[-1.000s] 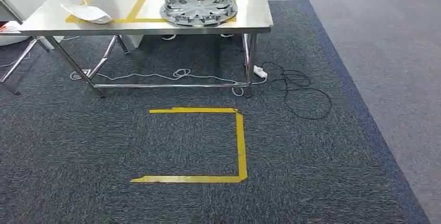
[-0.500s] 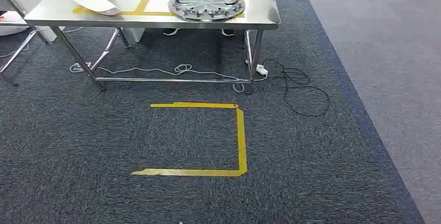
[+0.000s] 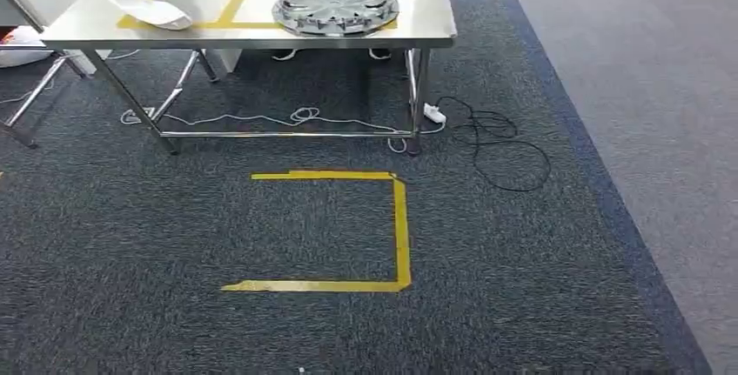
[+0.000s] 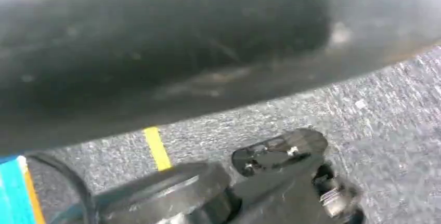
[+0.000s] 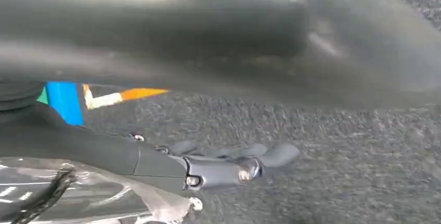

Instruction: Take the parts from the cabinet and place them on the table.

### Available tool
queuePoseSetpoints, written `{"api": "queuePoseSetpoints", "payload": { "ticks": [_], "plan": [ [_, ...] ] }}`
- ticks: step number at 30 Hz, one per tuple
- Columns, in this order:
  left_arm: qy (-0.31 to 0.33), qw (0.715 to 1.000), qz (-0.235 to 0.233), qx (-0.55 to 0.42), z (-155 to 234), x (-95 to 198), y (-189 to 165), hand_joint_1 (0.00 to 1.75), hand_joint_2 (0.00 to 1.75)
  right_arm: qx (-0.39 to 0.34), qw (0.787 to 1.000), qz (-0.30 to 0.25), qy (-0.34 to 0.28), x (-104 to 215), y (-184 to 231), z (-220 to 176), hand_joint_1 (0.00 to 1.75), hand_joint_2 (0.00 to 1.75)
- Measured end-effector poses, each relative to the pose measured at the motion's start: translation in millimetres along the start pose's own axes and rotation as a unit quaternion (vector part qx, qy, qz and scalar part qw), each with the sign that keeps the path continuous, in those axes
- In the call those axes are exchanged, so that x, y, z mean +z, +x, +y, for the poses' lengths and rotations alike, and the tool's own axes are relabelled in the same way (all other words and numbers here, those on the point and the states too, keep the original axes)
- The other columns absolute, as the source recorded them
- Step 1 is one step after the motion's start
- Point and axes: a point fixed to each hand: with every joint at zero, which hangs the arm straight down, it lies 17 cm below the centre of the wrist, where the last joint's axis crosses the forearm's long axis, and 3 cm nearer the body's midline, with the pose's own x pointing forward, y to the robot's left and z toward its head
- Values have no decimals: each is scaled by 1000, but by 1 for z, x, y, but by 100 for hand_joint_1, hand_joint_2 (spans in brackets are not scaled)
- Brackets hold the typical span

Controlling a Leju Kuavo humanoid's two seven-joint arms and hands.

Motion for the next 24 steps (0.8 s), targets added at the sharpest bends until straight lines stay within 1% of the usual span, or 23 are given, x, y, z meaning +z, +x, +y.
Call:
{"api": "queuePoseSetpoints", "payload": {
  "ticks": [4,8,18,24],
  "plan": [
    [-2,1000,1,1,-3,1,0,0,0,-5,1000,5,-3,0,-5,-3,0,0],
    [0,1000,1,0,0,0,-1,0,0,-7,1000,3,3,2,-1,5,0,0],
    [0,1000,2,0,0,1,-3,0,0,-13,1000,2,5,1,-1,3,0,0],
    [4,1000,-4,-2,6,1,-4,0,0,-22,1000,-9,17,3,8,13,0,0]
  ]
}}
